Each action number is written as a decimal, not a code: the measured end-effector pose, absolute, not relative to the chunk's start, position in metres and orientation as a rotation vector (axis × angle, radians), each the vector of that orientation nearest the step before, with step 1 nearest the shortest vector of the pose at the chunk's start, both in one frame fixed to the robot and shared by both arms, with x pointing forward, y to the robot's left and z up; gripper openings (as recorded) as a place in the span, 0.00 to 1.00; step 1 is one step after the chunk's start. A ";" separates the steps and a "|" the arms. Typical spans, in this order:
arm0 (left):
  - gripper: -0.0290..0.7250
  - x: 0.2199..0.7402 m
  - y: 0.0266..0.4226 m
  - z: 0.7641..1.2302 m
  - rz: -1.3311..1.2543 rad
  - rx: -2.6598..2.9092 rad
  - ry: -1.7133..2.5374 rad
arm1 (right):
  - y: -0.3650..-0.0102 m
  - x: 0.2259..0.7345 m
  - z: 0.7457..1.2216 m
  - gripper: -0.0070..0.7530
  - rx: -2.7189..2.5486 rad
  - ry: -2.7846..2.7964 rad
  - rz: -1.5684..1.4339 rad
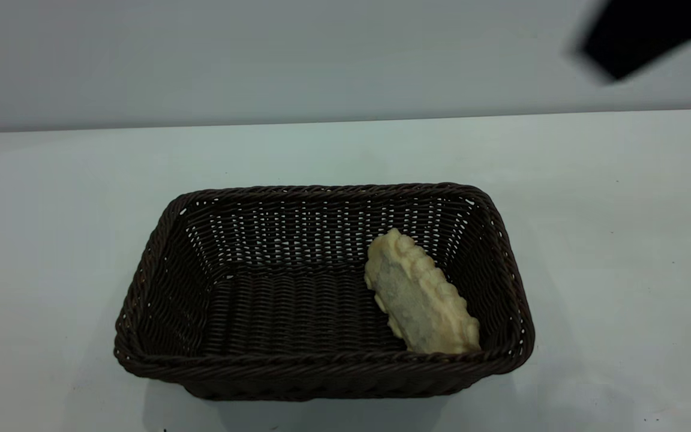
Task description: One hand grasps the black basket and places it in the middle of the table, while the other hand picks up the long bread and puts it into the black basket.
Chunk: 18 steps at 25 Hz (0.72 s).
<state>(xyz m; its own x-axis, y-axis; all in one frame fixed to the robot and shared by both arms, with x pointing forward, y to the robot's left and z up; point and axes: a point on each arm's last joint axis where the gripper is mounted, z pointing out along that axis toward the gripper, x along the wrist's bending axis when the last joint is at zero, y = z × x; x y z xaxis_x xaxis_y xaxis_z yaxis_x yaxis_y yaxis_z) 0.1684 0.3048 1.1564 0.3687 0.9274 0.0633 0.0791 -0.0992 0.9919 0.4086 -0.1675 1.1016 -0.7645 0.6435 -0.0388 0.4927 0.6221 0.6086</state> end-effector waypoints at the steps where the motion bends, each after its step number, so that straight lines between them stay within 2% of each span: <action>1: 0.81 0.169 0.308 1.153 0.937 1.505 1.017 | -0.175 0.398 1.108 0.50 0.936 2.587 0.873; 4: 0.82 0.171 0.318 1.141 0.938 1.534 1.208 | -0.197 0.364 1.114 0.49 0.965 2.554 0.926; 10: 0.81 0.192 0.326 1.112 0.951 1.593 1.433 | -0.236 0.303 1.079 0.47 1.072 2.524 0.992; 18: 0.81 0.223 0.319 1.056 0.819 1.738 1.601 | -0.273 0.252 1.066 0.44 1.082 2.403 1.114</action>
